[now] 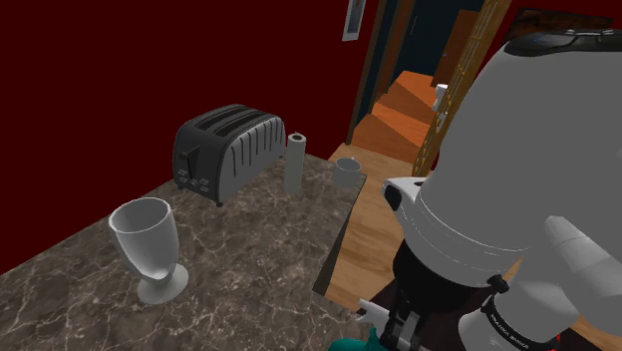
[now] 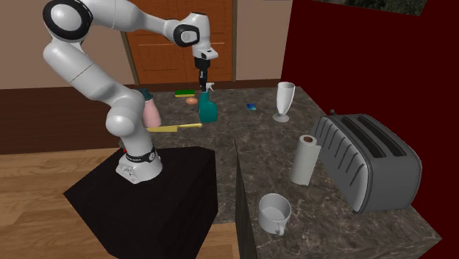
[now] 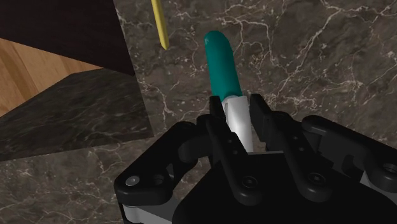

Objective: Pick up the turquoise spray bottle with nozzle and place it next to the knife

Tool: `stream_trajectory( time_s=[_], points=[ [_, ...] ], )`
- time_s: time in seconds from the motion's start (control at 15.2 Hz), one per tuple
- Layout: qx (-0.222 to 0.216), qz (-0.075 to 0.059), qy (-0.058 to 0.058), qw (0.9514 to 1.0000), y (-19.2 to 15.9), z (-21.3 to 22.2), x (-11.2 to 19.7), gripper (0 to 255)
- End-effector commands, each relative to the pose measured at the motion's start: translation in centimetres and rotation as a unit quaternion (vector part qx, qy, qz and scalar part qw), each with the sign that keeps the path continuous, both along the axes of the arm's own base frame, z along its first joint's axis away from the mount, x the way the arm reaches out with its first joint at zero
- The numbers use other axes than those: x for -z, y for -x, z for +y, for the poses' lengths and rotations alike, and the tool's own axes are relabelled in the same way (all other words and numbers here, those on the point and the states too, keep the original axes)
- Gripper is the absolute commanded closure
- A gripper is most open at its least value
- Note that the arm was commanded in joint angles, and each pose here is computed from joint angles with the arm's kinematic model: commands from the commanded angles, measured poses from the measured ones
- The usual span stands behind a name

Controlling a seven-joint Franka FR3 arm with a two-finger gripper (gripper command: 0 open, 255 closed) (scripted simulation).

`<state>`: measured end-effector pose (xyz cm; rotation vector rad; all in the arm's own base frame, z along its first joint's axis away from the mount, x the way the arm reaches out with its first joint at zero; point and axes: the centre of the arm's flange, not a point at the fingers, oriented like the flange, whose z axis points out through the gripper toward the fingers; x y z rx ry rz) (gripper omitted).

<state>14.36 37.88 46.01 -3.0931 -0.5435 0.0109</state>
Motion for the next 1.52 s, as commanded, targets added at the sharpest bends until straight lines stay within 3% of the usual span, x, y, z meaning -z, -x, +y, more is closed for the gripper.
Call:
stream_trajectory(
  time_s=[0.0,0.33,0.4,0.73,0.99,1.45],
  points=[
    [0.000,0.000,0.000,1.0000,0.0,0.0,0.1,255],
    [0.000,0.000,0.000,1.0000,0.0,0.0,0.1,255],
    [0.000,0.000,0.000,1.0000,0.0,0.0,0.1,0],
    [0.000,0.000,0.000,1.0000,0.0,0.0,0.1,0],
    [0.000,0.000,0.000,1.0000,0.0,0.0,-4.9,0],
    [0.000,0.000,0.000,1.0000,0.0,0.0,-4.9,0]
  ],
)
